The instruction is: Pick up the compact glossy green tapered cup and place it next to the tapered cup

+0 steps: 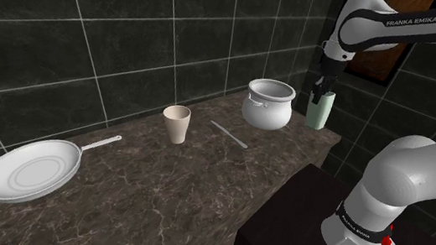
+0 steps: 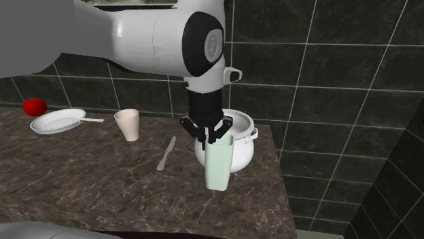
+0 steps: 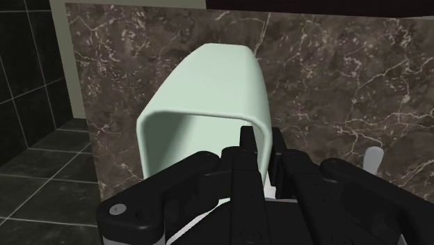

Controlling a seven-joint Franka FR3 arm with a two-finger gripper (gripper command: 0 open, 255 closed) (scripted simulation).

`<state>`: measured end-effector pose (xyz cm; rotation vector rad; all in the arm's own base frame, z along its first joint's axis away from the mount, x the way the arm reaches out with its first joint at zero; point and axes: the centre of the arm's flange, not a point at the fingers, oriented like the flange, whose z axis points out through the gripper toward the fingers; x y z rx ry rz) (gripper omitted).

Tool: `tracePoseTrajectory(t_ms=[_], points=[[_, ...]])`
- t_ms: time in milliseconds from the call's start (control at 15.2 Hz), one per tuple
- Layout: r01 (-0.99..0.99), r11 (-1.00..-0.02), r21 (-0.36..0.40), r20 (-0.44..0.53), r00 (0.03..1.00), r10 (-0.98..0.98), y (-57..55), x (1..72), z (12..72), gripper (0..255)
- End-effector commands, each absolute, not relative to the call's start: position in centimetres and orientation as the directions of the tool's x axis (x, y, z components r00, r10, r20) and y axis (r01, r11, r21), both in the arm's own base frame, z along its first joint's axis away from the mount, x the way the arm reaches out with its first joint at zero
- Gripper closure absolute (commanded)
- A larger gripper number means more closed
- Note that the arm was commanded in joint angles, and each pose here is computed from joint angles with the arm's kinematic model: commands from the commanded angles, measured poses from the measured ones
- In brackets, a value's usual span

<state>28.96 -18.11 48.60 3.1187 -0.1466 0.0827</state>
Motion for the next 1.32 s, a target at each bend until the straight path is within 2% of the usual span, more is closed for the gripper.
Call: tracePoseTrajectory(t_ms=[0,1254], points=[[-0.094,-0.995,0.016,0.054,0.994,-0.093,-18.1,29.0,49.8,255],[-0.094,-0.995,0.016,0.054,0.994,-0.093,-18.1,29.0,59.8,255]])
